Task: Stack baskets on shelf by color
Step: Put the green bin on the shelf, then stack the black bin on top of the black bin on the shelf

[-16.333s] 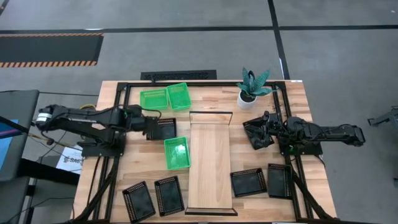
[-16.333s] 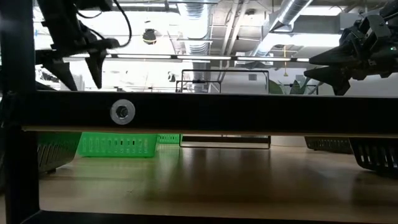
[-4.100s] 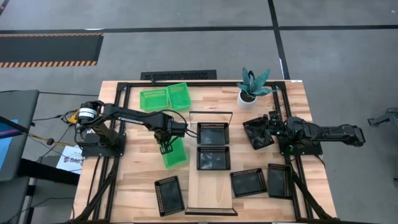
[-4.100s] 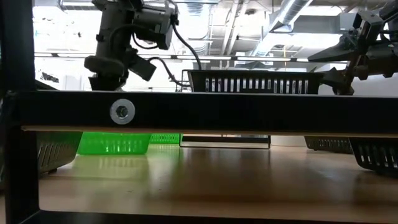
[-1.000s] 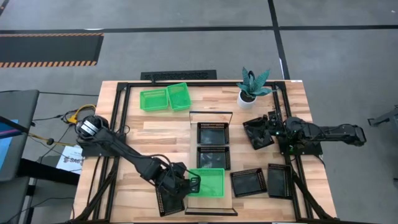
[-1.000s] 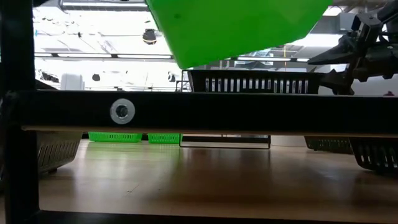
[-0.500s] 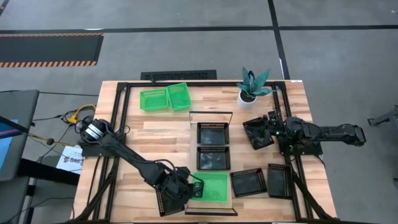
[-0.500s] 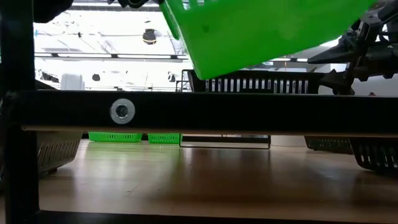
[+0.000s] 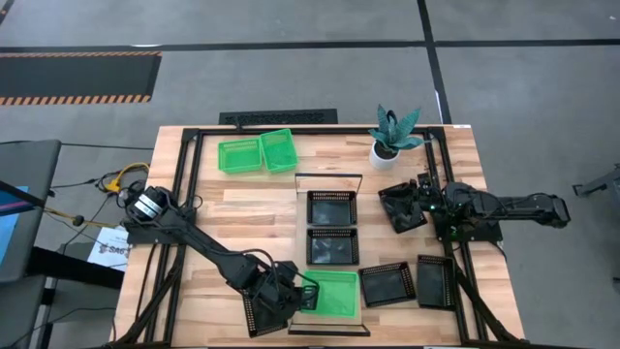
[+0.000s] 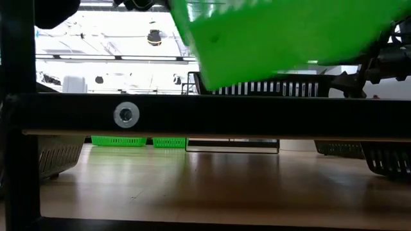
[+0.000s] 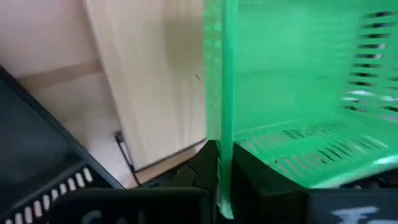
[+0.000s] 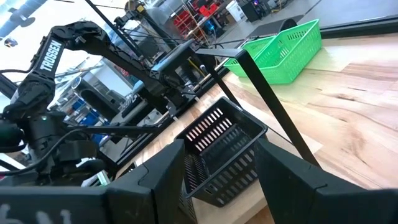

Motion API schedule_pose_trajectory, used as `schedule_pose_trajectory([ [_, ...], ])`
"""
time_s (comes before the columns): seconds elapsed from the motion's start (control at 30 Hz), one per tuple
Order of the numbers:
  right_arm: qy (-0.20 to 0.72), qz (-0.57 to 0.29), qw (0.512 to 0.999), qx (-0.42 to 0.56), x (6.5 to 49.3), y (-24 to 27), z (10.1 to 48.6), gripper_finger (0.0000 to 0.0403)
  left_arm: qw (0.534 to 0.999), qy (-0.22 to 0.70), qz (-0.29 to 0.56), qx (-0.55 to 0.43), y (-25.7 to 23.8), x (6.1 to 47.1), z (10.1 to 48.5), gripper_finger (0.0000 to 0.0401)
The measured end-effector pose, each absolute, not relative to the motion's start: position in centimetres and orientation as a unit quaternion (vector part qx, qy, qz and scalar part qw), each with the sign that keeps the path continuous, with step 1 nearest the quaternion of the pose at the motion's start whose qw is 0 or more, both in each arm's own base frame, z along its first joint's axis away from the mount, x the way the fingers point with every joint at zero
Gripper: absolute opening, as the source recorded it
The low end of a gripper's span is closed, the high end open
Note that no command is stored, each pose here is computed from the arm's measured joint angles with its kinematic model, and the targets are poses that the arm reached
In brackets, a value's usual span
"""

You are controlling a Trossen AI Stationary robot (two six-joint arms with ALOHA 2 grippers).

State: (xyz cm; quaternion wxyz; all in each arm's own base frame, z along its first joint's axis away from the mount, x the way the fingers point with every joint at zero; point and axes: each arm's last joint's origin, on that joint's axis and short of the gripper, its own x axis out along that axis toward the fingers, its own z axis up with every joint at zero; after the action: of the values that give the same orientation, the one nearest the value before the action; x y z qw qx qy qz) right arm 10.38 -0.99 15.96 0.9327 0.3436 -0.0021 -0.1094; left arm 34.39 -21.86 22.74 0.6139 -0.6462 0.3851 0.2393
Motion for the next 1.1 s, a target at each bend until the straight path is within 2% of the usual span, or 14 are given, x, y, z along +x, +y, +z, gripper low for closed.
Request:
schedule_pose_trajectory([
  [0.53, -0.002, -0.109, 0.933, 0.343, 10.4, -1.0, 16.0, 0.0218, 0.625, 0.361, 0.265, -0.639, -21.3, 34.4, 22.6, 0.0142],
  [0.73, -0.002, -0.109, 0.933, 0.343, 10.4, -1.0, 16.0, 0.0218, 0.644, 0.380, 0.272, -0.606, -20.4, 33.1, 24.3, 0.0177],
  [0.87, -0.002, -0.109, 0.933, 0.343, 10.4, -1.0, 16.0, 0.0218, 0.679, 0.419, 0.279, -0.534, -19.0, 30.8, 26.3, 0.0183],
  [0.97, -0.001, -0.109, 0.934, 0.340, 10.4, -1.0, 16.0, 0.0218, 0.726, 0.476, 0.245, -0.432, -17.8, 28.8, 27.8, 0.0183],
  [1.1, -0.001, -0.109, 0.935, 0.338, 10.4, -1.0, 16.0, 0.0218, 0.747, 0.550, 0.226, -0.297, -16.6, 26.8, 28.3, 0.0183],
])
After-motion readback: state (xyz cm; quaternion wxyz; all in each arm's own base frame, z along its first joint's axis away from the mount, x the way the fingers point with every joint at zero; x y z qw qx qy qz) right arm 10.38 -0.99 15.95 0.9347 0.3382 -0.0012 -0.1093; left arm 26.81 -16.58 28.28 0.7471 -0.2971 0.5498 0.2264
